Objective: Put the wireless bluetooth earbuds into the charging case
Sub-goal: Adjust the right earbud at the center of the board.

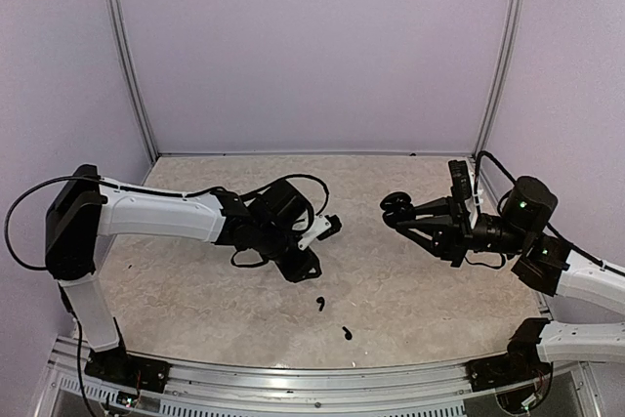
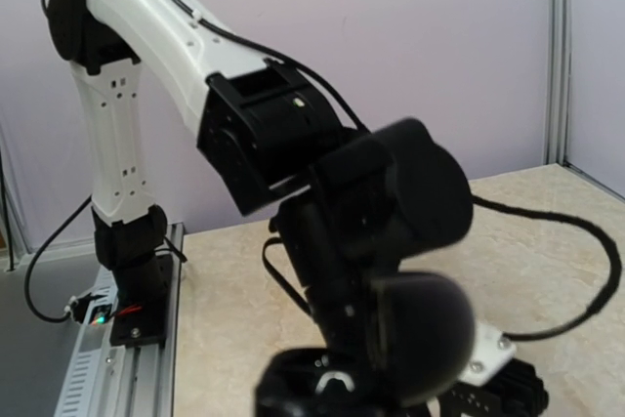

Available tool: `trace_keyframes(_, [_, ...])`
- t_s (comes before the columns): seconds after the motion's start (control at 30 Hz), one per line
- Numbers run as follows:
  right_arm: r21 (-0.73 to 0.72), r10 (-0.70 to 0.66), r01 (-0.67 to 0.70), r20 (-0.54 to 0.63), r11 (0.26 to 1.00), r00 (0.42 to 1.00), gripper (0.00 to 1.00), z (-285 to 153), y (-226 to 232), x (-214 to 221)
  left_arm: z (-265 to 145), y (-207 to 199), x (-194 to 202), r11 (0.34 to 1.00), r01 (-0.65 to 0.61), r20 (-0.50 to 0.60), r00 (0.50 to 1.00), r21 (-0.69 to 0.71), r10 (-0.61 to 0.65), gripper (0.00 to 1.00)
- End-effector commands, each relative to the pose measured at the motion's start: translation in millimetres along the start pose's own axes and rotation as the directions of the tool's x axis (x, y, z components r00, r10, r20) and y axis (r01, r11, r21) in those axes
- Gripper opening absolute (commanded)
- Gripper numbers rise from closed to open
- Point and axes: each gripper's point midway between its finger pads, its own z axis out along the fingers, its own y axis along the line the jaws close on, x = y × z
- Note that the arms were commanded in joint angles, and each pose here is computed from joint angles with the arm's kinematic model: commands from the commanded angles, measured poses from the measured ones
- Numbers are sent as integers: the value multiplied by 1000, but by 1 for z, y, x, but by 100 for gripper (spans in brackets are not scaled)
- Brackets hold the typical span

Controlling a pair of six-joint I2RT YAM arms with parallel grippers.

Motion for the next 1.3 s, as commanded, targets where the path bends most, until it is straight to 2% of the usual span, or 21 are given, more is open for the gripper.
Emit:
trace_keyframes(0.0, [11,-22,22,27,1000,999,0,-2,-1,-17,1,0,4,998,-44,35,998,37,42,47])
trace_keyframes(0.17, [14,-24,24,22,1000,999,0,-2,-1,-17,4,0,21,985,-172,6,985,2,172,59])
trace_keyframes(0.4, [15,-23,23,14,1000,1000,0,-1,-2,-14,17,-8,38,969,-248,-43,968,1,248,65])
trace_keyframes(0.77, [21,-23,22,9,1000,1000,0,-1,-3,-13,51,-20,45,957,-290,-93,953,19,290,64])
trace_keyframes(1.1, [25,-21,21,5,999,1000,0,0,-5,-11,61,-30,21,968,-245,-39,968,60,248,61])
trace_keyframes(1.27, [25,-21,21,4,999,1000,0,-1,-5,-11,45,-24,22,969,-225,33,974,100,223,58])
